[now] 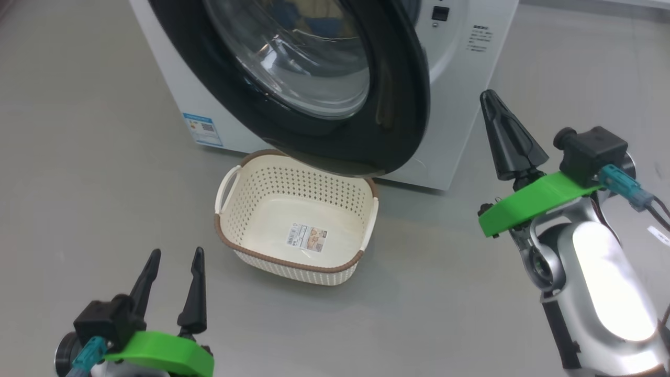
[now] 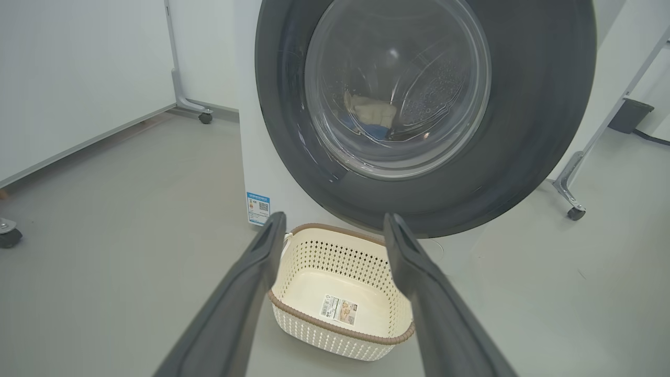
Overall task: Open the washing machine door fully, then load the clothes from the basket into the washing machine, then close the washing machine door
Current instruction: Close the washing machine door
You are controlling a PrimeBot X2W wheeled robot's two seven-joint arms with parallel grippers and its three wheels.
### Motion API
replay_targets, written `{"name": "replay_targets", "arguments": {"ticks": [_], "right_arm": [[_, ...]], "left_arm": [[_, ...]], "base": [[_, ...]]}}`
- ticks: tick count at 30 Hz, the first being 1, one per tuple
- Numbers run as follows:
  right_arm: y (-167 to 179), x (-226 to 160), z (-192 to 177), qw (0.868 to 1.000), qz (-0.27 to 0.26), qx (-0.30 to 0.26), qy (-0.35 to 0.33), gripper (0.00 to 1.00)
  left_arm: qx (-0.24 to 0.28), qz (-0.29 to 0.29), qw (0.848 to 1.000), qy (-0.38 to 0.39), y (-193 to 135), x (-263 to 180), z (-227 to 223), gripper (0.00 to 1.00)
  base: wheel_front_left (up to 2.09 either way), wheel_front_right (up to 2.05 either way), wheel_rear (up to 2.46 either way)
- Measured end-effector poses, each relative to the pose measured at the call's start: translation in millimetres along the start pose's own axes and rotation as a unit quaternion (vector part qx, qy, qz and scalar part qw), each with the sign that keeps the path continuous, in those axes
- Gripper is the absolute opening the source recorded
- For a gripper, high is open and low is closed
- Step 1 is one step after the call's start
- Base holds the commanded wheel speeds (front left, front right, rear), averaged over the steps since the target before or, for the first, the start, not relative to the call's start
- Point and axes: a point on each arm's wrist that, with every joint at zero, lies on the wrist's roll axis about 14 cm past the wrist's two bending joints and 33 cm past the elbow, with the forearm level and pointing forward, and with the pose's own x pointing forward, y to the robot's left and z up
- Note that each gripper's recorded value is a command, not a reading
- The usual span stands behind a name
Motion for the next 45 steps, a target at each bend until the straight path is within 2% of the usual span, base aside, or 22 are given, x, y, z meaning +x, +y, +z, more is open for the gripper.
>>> {"name": "replay_targets", "arguments": {"ticks": [8,19,25,35,45], "right_arm": [[44.9,34.2,-14.3,0.998,0.068,0.008,0.016,0.00],[63.3,70.9,-53.1,0.993,0.095,0.005,0.070,0.00],[62.0,82.1,-77.1,0.990,0.093,0.007,0.101,0.00],[50.8,97.2,-93.8,0.990,0.078,0.000,0.115,0.00],[20.9,107.2,-106.5,0.990,0.050,-0.019,0.127,0.00]], "left_arm": [[0.009,0.035,0.999,-0.009,18.4,-15.8,4.1,1.00],[0.031,0.059,0.997,-0.034,35.0,-19.6,18.6,1.00],[0.034,0.066,0.997,-0.030,39.6,-19.9,15.8,1.00],[0.038,0.070,0.996,-0.035,42.7,-16.7,17.1,1.00],[0.029,0.073,0.996,-0.034,42.1,-9.6,11.6,1.00]], "base": [[0.00,0.00,0.00],[0.00,0.00,0.00],[0.00,0.00,0.00],[0.00,0.00,0.00],[0.00,0.00,0.00]]}}
